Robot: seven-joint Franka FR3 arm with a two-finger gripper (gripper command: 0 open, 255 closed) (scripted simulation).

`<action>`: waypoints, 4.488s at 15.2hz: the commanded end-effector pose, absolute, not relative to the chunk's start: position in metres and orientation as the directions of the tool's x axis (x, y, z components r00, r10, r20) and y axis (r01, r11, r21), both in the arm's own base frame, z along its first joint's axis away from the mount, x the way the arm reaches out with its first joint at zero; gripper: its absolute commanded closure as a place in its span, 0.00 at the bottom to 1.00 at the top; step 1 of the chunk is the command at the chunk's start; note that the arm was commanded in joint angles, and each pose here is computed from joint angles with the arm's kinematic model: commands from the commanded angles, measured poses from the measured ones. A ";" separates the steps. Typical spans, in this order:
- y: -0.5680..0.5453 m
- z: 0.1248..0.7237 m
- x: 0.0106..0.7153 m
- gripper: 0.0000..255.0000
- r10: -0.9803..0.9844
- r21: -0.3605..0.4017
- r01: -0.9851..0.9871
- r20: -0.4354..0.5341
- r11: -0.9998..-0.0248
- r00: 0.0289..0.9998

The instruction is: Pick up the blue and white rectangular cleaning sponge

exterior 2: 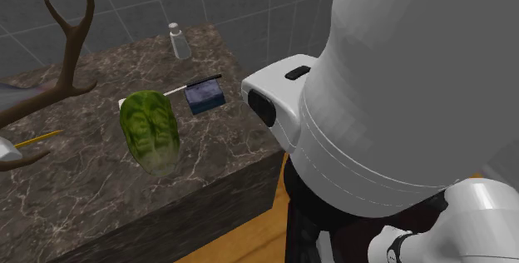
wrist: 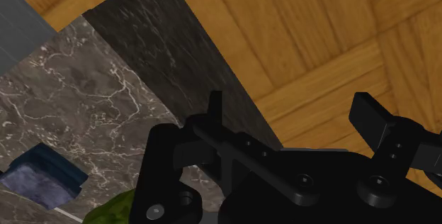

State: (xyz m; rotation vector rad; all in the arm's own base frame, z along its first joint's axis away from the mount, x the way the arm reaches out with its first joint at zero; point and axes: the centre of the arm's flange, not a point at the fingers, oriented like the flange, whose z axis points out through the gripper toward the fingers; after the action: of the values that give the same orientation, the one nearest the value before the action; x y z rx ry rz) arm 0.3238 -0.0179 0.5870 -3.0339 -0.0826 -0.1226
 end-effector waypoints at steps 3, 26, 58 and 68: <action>-0.039 0.580 0.338 0.00 0.074 -0.104 0.083 0.090 -0.991 0.993; -0.257 0.497 0.536 0.00 0.336 -0.118 0.357 0.171 -0.926 0.926; -0.305 0.468 0.599 1.00 0.401 -0.118 0.427 0.193 -0.896 0.895; -0.305 0.516 0.599 1.00 0.401 -0.118 0.427 0.193 -0.896 0.895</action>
State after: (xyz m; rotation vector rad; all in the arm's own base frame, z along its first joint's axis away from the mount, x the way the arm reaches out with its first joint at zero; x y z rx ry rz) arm 0.6006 -0.3051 0.5131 -2.9042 -0.6391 -0.2460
